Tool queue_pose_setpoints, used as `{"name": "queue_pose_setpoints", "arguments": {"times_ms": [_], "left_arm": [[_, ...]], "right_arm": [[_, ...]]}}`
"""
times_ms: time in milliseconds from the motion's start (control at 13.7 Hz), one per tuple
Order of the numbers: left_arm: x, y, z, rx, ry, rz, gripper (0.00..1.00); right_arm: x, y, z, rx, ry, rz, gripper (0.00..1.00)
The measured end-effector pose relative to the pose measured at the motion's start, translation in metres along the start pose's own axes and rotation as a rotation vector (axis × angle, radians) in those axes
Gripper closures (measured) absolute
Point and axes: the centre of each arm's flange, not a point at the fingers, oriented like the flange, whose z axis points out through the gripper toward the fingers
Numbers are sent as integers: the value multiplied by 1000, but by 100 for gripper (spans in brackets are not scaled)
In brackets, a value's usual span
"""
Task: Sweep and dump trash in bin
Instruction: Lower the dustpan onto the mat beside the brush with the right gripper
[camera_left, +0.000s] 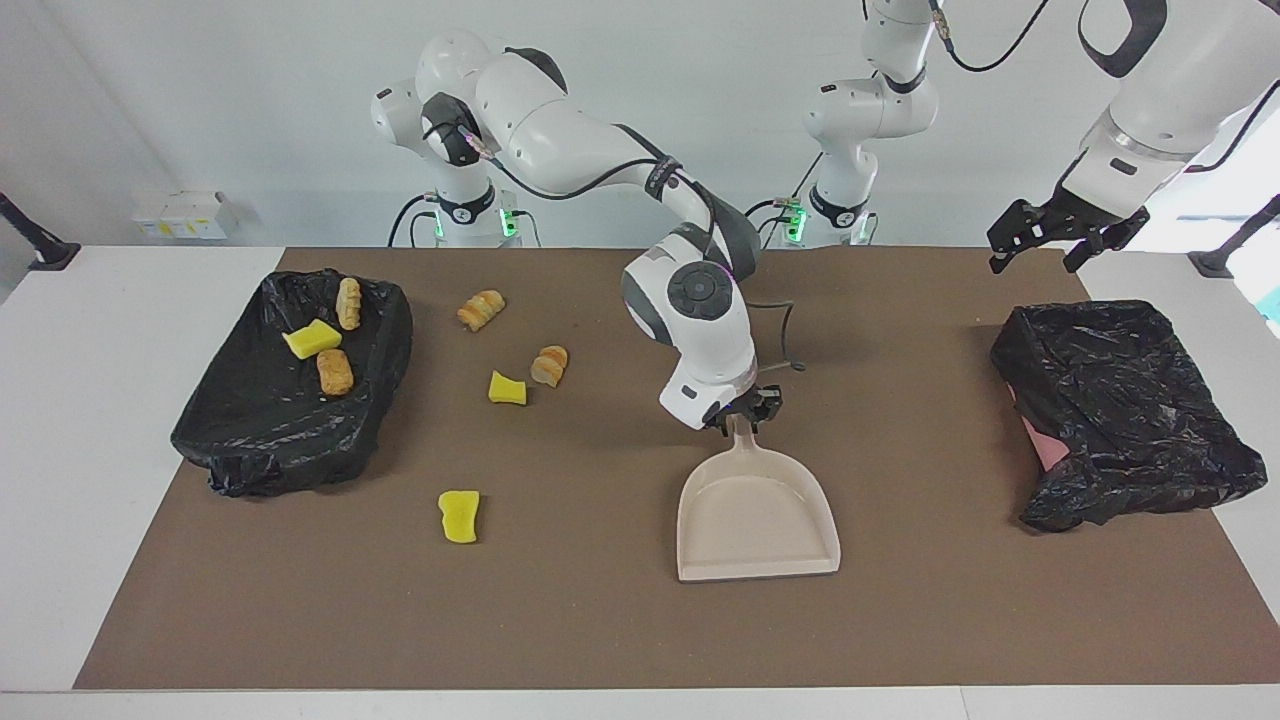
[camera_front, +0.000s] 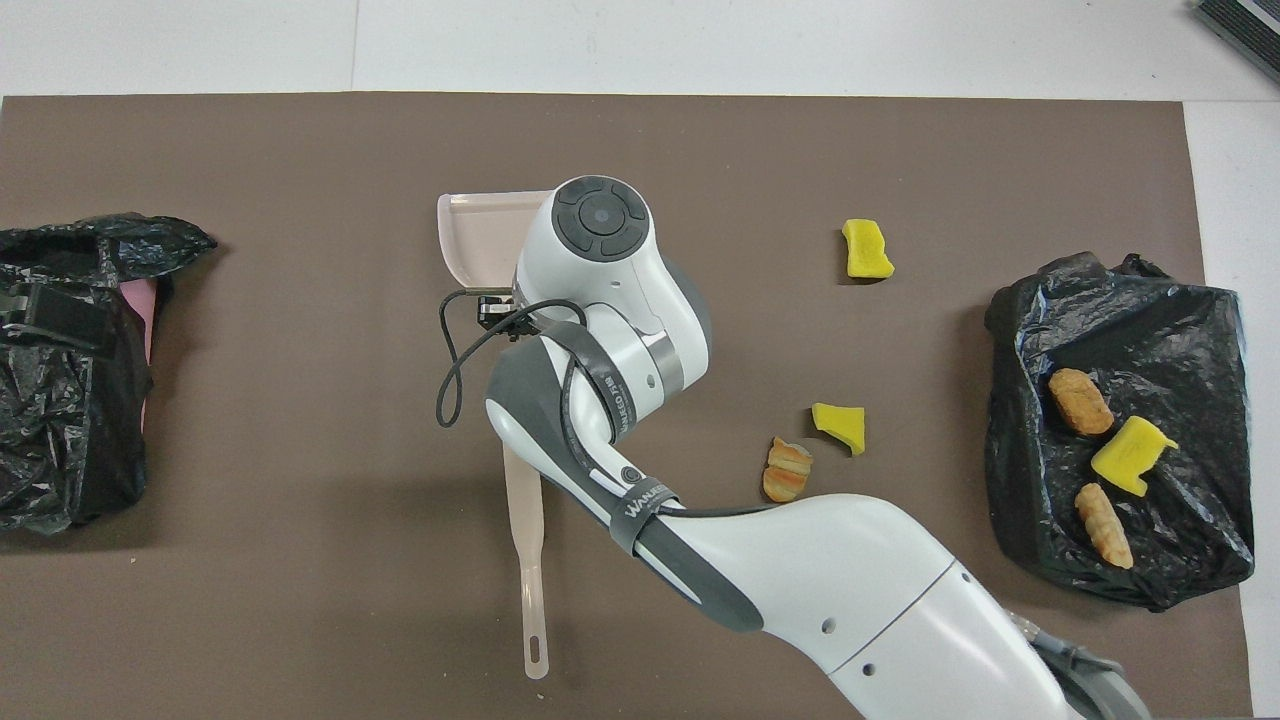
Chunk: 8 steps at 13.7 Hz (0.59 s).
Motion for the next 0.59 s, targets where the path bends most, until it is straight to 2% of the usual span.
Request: {"name": "queue_pose_setpoints", "arguments": {"times_ms": [73, 220, 366, 586], "left_arm": [[0, 0, 0, 0, 0, 0, 0], [0, 0, 0, 0, 0, 0, 0], [0, 0, 0, 0, 0, 0, 0], [0, 0, 0, 0, 0, 0, 0]], "right_arm": [[-2, -2, -6, 2, 4, -3, 45], [-6, -3, -15, 0, 4, -7, 36], [-15, -5, -28, -8, -3, -1, 34], [-51, -12, -49, -38, -29, 13, 33]]}}
